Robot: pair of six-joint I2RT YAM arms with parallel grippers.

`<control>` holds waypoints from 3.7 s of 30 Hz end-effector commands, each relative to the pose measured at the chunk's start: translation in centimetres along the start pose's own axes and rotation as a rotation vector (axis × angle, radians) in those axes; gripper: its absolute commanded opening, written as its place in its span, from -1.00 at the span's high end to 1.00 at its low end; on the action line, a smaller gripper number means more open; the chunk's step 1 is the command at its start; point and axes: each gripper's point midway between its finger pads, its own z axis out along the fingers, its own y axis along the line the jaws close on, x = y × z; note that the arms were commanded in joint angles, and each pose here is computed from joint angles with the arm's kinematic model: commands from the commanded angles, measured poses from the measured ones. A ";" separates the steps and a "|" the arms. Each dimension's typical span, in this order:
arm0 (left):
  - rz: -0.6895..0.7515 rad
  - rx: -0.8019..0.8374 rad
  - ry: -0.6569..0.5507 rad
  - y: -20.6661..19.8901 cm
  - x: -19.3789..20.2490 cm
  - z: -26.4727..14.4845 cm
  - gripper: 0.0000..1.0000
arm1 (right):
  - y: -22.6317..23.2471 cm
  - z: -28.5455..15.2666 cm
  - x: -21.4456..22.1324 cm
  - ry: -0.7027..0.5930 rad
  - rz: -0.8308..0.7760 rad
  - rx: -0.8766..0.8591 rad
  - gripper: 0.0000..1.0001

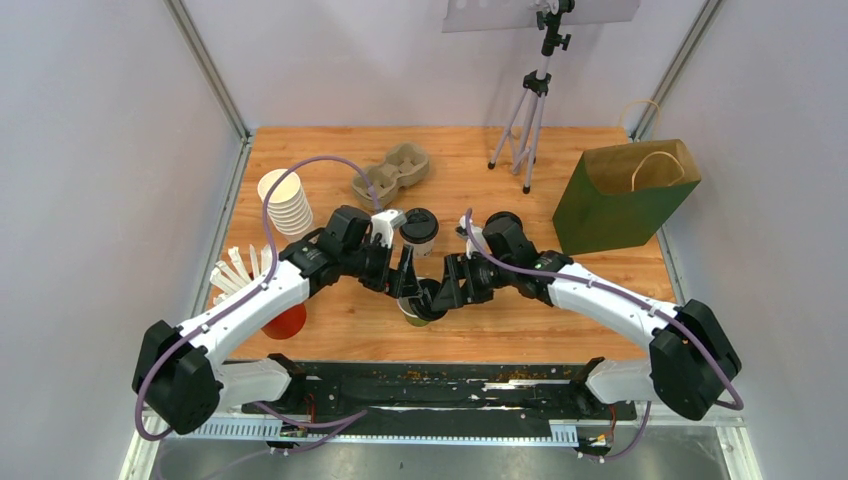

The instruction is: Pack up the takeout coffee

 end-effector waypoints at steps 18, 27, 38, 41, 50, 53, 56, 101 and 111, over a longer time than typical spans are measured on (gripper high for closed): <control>0.024 0.081 0.009 -0.7 -0.3 1.2 -0.55 | 3.9 0.5 -2.0 -0.023 -0.088 -0.078 -0.26; 0.054 0.020 0.021 0.3 -0.1 0.8 -0.33 | 3.7 0.9 -2.3 -0.024 -0.091 -0.066 -0.12; 0.067 0.056 -0.017 -0.6 -0.7 0.4 -0.13 | 4.2 0.5 -2.8 -0.044 -0.101 -0.071 0.07; 0.061 0.074 -0.027 -0.9 -0.8 0.5 -0.06 | 3.8 0.8 -2.7 -0.033 -0.099 -0.063 0.12; 0.058 0.088 -0.023 -1.1 -0.6 0.4 -0.27 | 3.4 0.8 -2.8 -0.036 -0.093 -0.034 0.24; 0.078 0.019 -0.003 0.0 -0.5 0.1 -0.35 | 3.3 0.9 -2.8 -0.028 -0.088 -0.027 0.25; 0.105 -0.021 0.012 0.5 -0.7 -0.3 -0.48 | 3.3 0.6 -2.8 -0.026 -0.081 -0.015 0.25; -0.170 0.048 -0.075 2.6 1.7 -1.2 -0.15 | 4.4 3.8 -3.3 0.089 -0.081 -0.077 0.40; -0.161 0.040 -0.044 3.3 2.8 -0.4 -0.08 | 2.8 3.8 -2.6 0.088 -0.080 -0.013 0.44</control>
